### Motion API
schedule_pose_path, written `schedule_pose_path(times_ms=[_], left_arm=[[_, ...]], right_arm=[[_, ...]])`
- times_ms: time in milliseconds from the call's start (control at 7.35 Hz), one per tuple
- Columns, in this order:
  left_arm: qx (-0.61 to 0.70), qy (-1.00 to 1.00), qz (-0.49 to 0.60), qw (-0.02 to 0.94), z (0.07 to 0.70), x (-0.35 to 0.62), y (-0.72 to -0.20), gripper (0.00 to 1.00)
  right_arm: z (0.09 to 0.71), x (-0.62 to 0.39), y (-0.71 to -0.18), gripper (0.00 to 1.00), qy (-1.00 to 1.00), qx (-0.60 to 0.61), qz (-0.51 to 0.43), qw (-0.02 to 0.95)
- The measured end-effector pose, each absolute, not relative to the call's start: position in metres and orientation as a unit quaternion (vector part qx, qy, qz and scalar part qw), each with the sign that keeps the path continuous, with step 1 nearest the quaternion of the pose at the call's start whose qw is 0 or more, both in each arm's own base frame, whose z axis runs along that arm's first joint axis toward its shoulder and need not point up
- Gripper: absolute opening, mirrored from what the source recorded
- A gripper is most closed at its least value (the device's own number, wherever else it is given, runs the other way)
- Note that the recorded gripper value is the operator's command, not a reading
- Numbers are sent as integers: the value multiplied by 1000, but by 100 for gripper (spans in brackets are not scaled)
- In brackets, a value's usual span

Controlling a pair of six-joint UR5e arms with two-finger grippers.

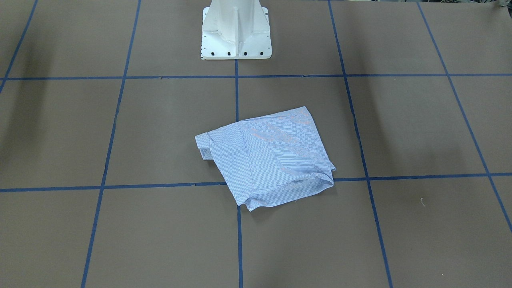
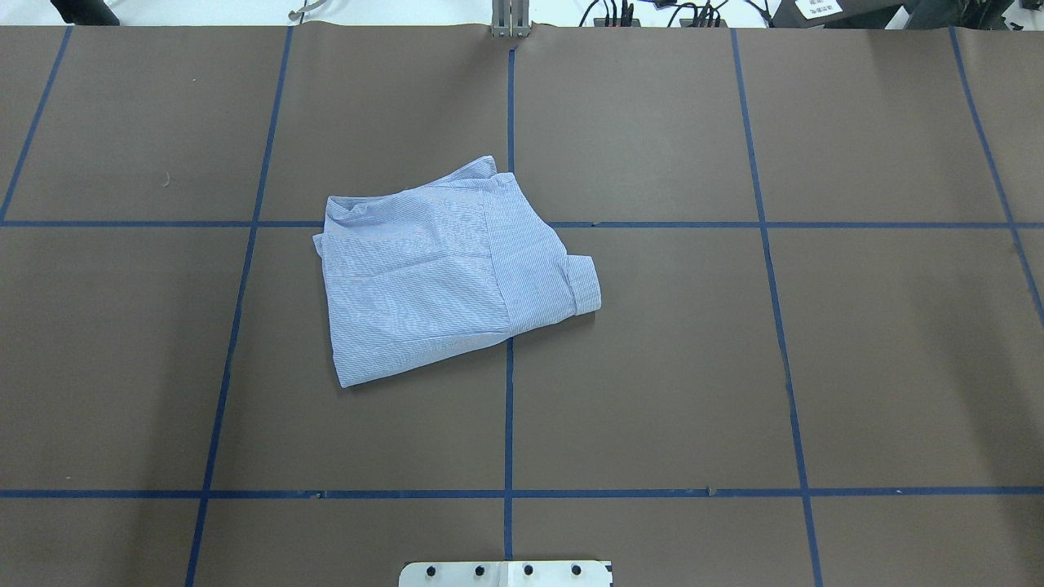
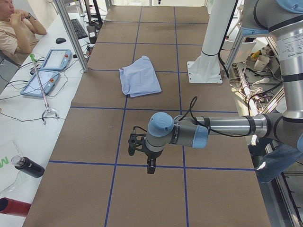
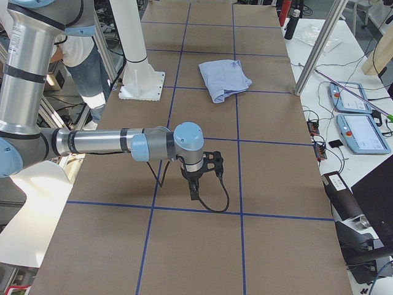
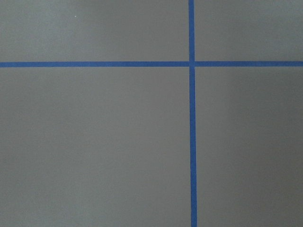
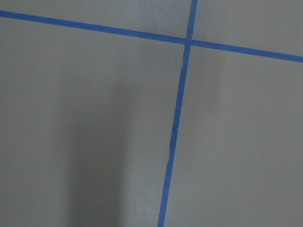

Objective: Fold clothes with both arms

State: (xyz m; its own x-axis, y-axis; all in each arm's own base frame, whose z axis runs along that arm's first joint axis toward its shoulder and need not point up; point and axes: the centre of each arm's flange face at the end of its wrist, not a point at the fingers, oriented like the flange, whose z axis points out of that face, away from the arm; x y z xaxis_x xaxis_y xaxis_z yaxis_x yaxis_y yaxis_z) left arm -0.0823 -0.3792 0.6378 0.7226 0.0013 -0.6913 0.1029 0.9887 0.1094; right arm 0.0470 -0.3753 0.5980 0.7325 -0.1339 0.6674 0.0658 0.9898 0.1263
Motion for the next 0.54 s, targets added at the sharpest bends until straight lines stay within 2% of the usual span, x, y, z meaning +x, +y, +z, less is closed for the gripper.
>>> schedule_pose_path(times_ms=[545], left_arm=[[78,373,-8,925,631,-71,-386,100]], right_arm=[[605,49,-366,100,-360,44,-60,930]])
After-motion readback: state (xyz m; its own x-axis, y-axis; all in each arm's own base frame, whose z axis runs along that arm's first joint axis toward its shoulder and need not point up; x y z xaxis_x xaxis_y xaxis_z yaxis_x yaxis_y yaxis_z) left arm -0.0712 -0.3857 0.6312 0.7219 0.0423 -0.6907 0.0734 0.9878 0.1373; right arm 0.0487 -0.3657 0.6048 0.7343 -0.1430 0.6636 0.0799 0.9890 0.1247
